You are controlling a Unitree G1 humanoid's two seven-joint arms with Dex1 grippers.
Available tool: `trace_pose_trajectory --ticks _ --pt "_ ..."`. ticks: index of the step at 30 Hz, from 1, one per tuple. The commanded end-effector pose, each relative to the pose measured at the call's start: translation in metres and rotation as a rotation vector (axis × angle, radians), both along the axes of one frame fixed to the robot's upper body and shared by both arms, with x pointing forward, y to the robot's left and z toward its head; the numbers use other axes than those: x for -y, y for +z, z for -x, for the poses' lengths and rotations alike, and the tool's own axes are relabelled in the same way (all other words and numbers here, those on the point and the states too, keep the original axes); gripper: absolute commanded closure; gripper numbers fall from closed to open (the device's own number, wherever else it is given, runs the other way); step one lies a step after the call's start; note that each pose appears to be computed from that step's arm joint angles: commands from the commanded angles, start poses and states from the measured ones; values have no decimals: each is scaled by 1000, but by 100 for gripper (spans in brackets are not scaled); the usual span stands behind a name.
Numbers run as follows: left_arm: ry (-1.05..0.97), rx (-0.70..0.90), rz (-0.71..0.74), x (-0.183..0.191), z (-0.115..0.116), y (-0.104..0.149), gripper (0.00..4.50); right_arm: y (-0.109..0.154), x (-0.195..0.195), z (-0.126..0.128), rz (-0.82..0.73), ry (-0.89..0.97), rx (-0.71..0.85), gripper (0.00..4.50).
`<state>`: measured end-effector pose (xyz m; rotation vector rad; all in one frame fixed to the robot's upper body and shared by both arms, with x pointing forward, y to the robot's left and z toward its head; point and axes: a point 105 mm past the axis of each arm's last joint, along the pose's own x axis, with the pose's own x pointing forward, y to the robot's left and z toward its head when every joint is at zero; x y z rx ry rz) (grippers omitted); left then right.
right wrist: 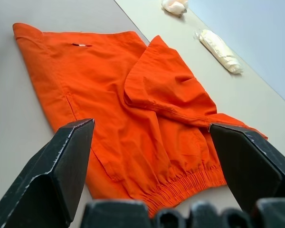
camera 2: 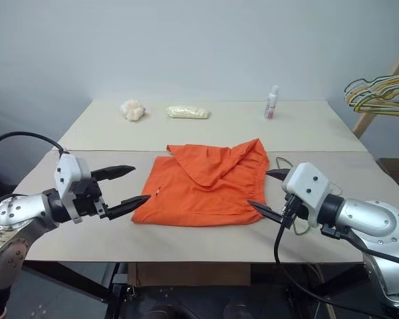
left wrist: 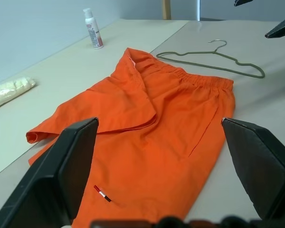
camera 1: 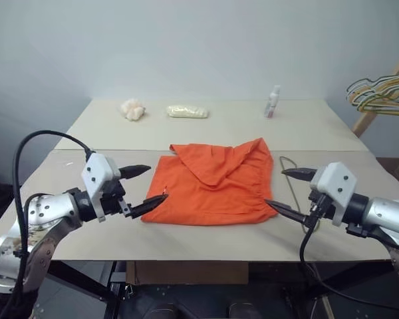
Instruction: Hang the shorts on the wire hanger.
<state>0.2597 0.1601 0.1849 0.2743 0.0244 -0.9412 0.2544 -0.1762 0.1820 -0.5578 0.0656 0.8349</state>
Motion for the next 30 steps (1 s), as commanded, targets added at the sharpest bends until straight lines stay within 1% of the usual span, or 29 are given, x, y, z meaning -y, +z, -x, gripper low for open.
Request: trace_pose_trajectory --ticks 1,11,12,16,17,18,21,24,26,28,30 --pt "-26 62 5 3 1 13 0 14 -2 4 -2 7 59 5" --pt "-31 56 -3 -2 5 7 0 11 -5 5 4 9 53 5" --pt "-34 60 3 -2 5 8 0 8 -6 4 41 11 59 5" --pt "-33 71 19 2 1 11 0 -21 -5 -6 455 64 137 5" --pt "-32 70 21 3 0 11 0 -26 -4 -8 522 73 148 5" --pt "-31 69 22 4 0 11 0 -30 -4 -9 561 82 155 5" --pt "-45 52 17 5 3 2 0 -53 -9 -11 641 132 111 5" --pt "-43 48 18 7 -4 -4 0 -71 -12 -18 700 143 88 5" --pt "-44 52 20 9 -8 -5 0 -85 -11 -22 770 173 74 5" --pt "-47 57 20 11 -11 -5 0 -96 -9 -31 835 164 77 5" --pt "-48 62 18 12 -12 -5 0 -101 -9 -43 875 134 92 5"
